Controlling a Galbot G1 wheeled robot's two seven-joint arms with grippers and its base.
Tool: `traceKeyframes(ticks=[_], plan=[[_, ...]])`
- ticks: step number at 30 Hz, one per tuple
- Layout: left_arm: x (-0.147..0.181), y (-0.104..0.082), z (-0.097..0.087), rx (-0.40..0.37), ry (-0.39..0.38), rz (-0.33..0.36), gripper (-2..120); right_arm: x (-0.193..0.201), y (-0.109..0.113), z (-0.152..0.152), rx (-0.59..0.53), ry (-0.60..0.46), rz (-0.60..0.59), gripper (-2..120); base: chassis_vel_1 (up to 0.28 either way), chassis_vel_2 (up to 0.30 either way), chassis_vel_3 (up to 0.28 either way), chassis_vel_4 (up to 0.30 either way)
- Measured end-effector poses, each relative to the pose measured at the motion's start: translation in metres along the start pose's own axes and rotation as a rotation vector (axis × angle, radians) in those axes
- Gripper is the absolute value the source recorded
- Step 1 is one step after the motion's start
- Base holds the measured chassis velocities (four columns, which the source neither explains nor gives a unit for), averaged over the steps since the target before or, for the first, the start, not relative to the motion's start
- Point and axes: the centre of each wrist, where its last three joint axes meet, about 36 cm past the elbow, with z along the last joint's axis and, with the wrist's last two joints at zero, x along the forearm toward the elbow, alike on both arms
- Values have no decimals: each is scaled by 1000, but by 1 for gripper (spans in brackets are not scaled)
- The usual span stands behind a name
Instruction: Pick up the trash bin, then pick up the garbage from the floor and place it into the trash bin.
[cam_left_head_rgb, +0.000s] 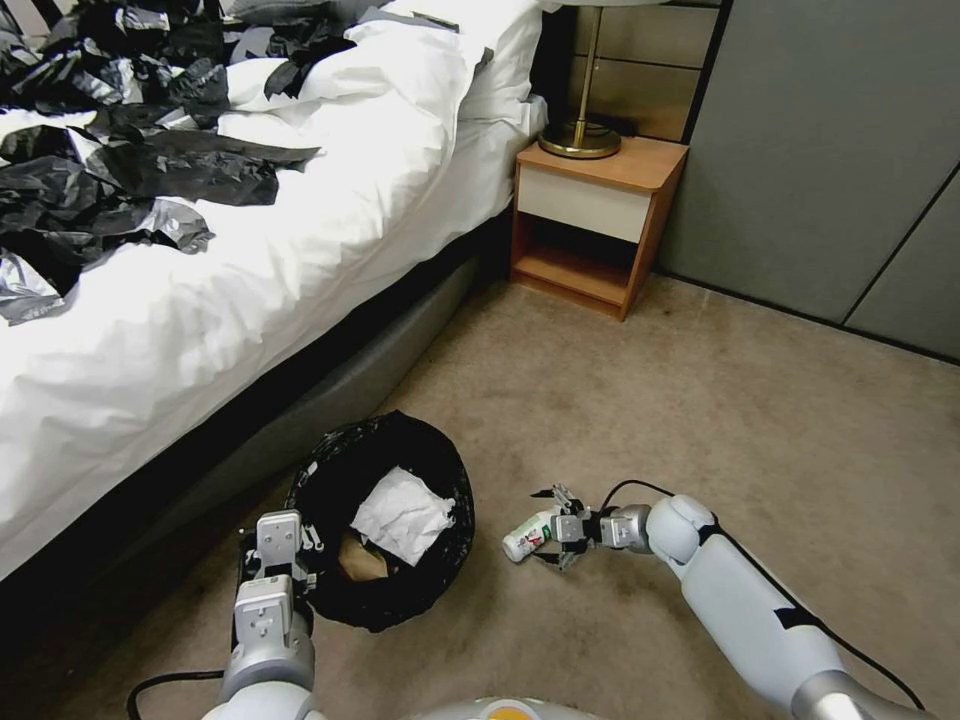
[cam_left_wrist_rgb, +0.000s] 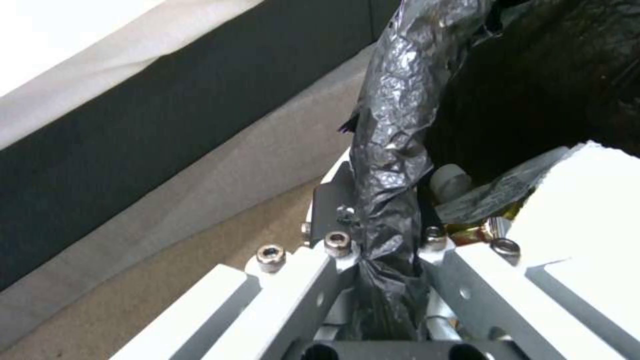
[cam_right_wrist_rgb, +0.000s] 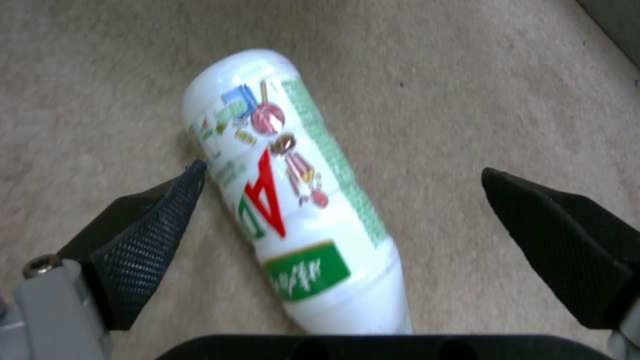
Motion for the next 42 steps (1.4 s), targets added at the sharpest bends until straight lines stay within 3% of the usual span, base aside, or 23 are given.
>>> traceKeyframes(ticks=[10, 17, 26, 40, 42], plan=[[-1, -2, 2, 3, 1, -3, 0, -22, -13, -5, -1, -8, -22, 100, 0, 0, 0, 0], [-2, -2, 3, 4, 3, -5, 0, -29, -7, 3, -31, 0, -41, 78, 0, 0, 0, 0], [-5, -4, 5, 4, 4, -3, 0, -38, 22, 7, -101, -16, -36, 44, 0, 0, 0, 0], [-6, -4, 4, 8, 0, 2, 0, -31, 34, 6, -134, -47, 11, 28, 0, 0, 0, 0], [-6, -4, 4, 2, -1, 6, 0, -23, 37, -10, -216, -149, 153, 20, 0, 0, 0, 0]])
